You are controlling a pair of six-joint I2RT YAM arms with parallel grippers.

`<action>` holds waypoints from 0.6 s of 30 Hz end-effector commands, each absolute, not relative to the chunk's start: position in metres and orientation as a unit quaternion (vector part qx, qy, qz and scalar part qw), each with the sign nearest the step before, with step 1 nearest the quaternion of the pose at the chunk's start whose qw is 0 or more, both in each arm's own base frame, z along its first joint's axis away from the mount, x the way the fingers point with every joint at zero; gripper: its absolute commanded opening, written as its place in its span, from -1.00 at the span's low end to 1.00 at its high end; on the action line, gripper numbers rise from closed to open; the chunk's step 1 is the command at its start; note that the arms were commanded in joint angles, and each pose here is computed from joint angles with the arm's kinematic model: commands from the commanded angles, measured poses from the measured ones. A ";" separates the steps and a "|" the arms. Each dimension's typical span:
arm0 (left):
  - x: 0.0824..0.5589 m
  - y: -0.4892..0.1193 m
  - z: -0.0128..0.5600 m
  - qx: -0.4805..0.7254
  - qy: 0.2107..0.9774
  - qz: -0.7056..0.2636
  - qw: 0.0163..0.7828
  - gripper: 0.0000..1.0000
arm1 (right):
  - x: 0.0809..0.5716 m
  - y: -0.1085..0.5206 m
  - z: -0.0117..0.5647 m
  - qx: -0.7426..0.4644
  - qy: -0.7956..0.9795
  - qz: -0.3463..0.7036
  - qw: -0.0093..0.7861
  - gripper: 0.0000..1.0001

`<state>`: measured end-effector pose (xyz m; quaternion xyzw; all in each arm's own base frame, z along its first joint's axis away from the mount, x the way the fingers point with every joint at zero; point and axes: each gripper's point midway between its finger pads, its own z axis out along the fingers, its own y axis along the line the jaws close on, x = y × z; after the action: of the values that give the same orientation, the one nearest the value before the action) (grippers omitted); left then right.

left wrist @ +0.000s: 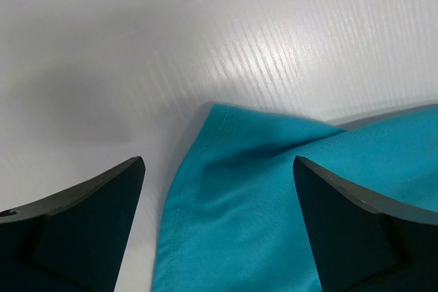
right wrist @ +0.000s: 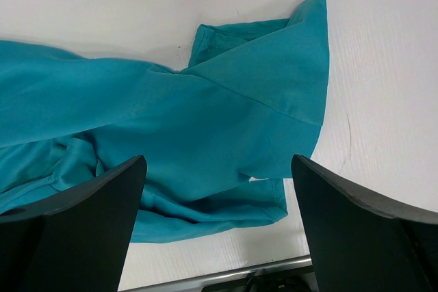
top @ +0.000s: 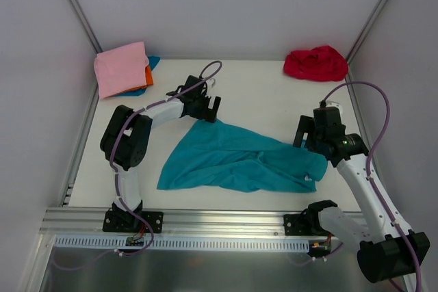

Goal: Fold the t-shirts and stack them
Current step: Flatten out the tshirt

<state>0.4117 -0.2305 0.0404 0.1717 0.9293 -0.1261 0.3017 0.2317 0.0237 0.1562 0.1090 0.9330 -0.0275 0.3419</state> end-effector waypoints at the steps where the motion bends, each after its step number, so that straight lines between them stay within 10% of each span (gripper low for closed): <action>1: 0.427 -0.242 0.064 0.161 0.915 -0.165 0.330 0.84 | 0.234 0.018 0.157 0.112 0.930 -0.039 0.347 0.85; 18: 0.431 -0.232 0.024 0.144 0.930 -0.130 0.312 0.76 | 0.235 0.022 0.161 0.105 0.930 -0.028 0.350 0.86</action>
<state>0.4209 -0.2353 0.0262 0.1565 0.9297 -0.1359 0.3044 0.2318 0.0237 0.1554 0.1051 0.9340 -0.0289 0.3401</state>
